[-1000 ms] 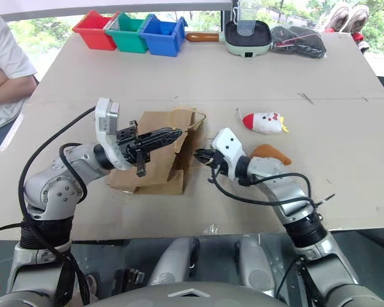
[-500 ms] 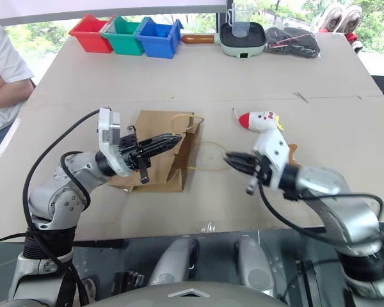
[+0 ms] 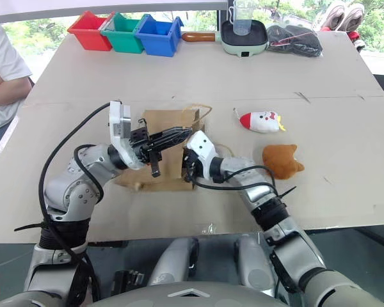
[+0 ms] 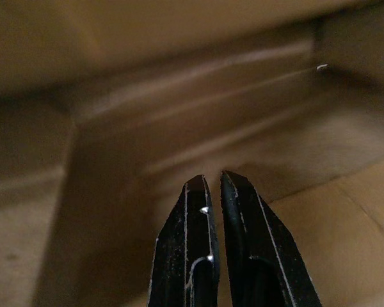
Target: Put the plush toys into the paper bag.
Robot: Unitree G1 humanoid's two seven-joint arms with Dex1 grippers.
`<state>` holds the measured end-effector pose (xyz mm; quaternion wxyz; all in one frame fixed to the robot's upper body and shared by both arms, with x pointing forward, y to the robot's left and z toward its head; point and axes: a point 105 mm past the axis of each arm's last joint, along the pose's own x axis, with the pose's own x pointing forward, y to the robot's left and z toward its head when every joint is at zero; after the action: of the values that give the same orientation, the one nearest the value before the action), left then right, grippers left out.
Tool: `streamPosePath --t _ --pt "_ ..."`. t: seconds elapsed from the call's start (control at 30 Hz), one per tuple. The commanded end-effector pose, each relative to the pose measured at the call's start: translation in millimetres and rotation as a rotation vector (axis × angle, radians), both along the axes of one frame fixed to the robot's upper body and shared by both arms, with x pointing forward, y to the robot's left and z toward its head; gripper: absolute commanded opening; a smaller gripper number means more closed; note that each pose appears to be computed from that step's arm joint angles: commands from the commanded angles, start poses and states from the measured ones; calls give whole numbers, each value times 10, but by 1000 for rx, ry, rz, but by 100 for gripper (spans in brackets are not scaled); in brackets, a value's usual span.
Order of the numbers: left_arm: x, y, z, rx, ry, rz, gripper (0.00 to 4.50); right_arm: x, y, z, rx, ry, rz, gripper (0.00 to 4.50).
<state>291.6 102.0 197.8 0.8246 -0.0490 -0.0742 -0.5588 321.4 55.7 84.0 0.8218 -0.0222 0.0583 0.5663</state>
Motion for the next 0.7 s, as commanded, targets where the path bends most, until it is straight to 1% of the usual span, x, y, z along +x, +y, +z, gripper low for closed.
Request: streamPosePath --t 0.03,0.1,0.2,0.23,0.33,0.4,0.47,0.53,0.6,0.7 --pt "48 110 278 -46 -87 64 0 95 75 9 23 -10 -79 10" --pt "92 206 393 -71 -103 113 0 147 99 -1 33 6 -139 10" --pt "173 347 569 -102 -152 208 0 213 112 -77 -18 -14 -213 10" --pt "229 385 612 -101 -178 264 0 271 99 -86 -28 -16 -268 10" --pt "372 410 699 -98 -257 396 0 457 59 -23 -67 -86 -425 10" --pt "403 413 717 -91 -292 430 0 508 52 -16 -81 -95 -462 10" --pt "423 425 693 -82 -278 442 0 566 45 -6 -136 -156 -502 10" --pt "431 498 651 -85 -263 479 0 554 66 -109 -197 -142 -477 10" --pt "452 574 673 -130 -253 527 0 505 79 -231 -250 -118 -431 10" --pt "473 622 715 -193 -224 548 0 460 99 -281 -252 -67 -386 10"
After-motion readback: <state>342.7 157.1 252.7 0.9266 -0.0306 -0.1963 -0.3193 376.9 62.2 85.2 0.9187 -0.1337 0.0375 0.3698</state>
